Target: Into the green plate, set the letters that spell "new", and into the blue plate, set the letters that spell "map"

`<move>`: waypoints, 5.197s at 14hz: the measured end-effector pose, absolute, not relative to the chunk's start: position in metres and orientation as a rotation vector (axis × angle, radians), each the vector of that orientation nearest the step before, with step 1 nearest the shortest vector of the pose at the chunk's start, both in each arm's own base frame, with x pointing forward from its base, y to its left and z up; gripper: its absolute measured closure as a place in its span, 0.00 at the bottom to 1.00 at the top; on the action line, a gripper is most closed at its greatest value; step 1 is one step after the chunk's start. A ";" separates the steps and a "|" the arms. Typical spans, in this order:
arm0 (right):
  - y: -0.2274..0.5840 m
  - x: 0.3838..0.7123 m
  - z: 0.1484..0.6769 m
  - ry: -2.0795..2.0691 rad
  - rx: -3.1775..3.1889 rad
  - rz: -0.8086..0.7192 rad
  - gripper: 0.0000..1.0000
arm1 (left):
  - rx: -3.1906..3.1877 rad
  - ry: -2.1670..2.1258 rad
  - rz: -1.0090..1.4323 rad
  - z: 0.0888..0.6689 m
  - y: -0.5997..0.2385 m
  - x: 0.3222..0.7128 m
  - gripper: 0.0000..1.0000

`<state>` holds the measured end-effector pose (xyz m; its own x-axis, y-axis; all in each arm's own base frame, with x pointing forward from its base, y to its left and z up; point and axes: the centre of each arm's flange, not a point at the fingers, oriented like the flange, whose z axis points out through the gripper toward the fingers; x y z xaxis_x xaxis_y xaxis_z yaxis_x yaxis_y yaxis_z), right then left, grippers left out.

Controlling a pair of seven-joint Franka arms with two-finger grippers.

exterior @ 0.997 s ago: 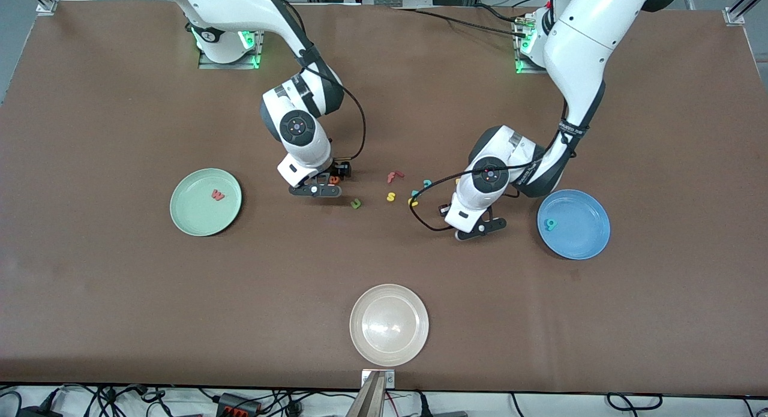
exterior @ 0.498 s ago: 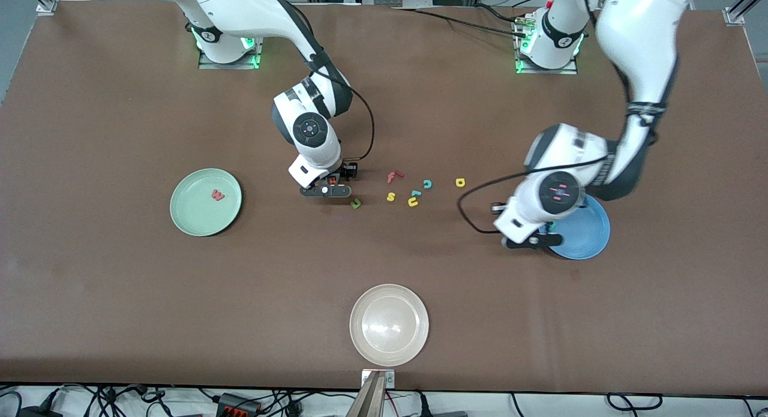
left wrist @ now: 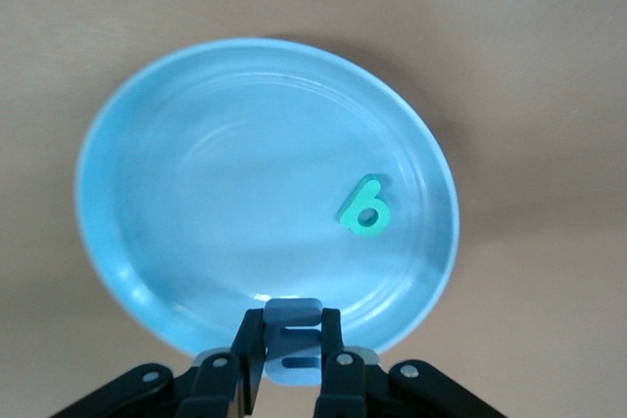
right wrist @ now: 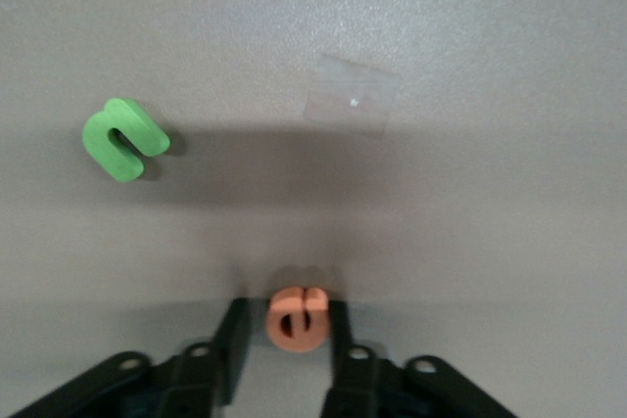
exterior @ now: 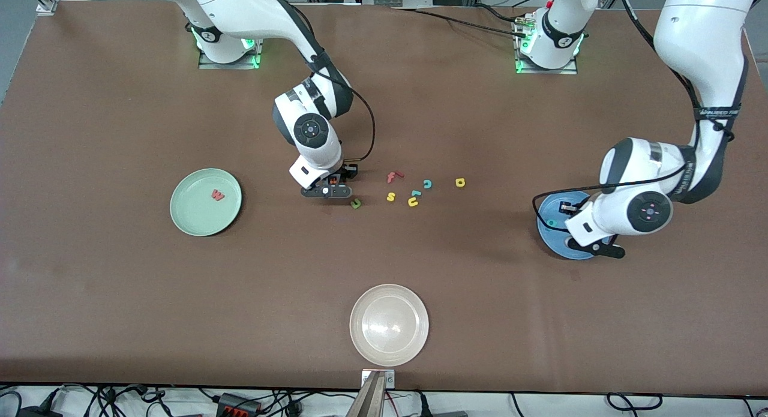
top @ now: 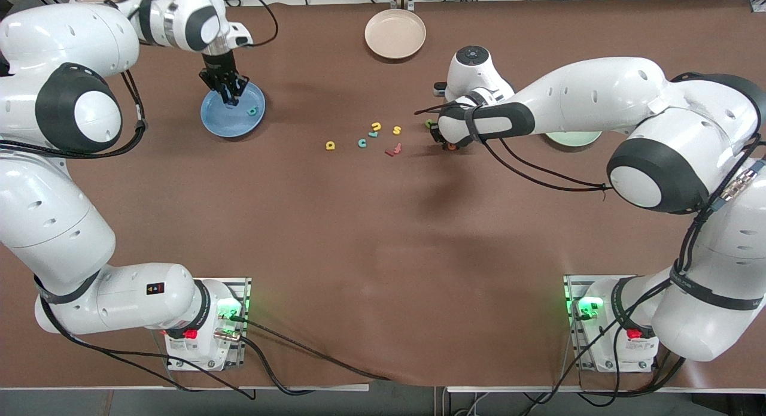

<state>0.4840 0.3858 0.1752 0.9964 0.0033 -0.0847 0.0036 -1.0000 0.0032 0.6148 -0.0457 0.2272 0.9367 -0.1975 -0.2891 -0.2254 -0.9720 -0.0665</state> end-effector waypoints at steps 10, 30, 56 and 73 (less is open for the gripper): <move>0.204 0.576 0.251 -0.098 3.076 -0.261 0.72 | -2.993 0.507 0.393 0.245 -0.103 0.596 0.01; 0.034 0.594 0.201 -0.097 3.044 -0.341 0.26 | -3.168 0.215 0.201 0.165 -0.301 0.498 0.47; 0.422 0.534 0.196 0.944 2.974 0.024 0.25 | -3.030 0.344 0.185 0.267 -0.142 0.593 0.66; 0.446 0.535 0.178 1.010 2.953 0.089 0.67 | -2.998 0.559 0.375 0.359 -0.101 0.625 0.00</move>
<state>0.5351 0.4463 0.1777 0.7890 0.6125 0.0475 0.6114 -0.7904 0.0369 0.6253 -0.1010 0.3590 0.9041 -0.3460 -0.2507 -0.3629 -0.9316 -0.0230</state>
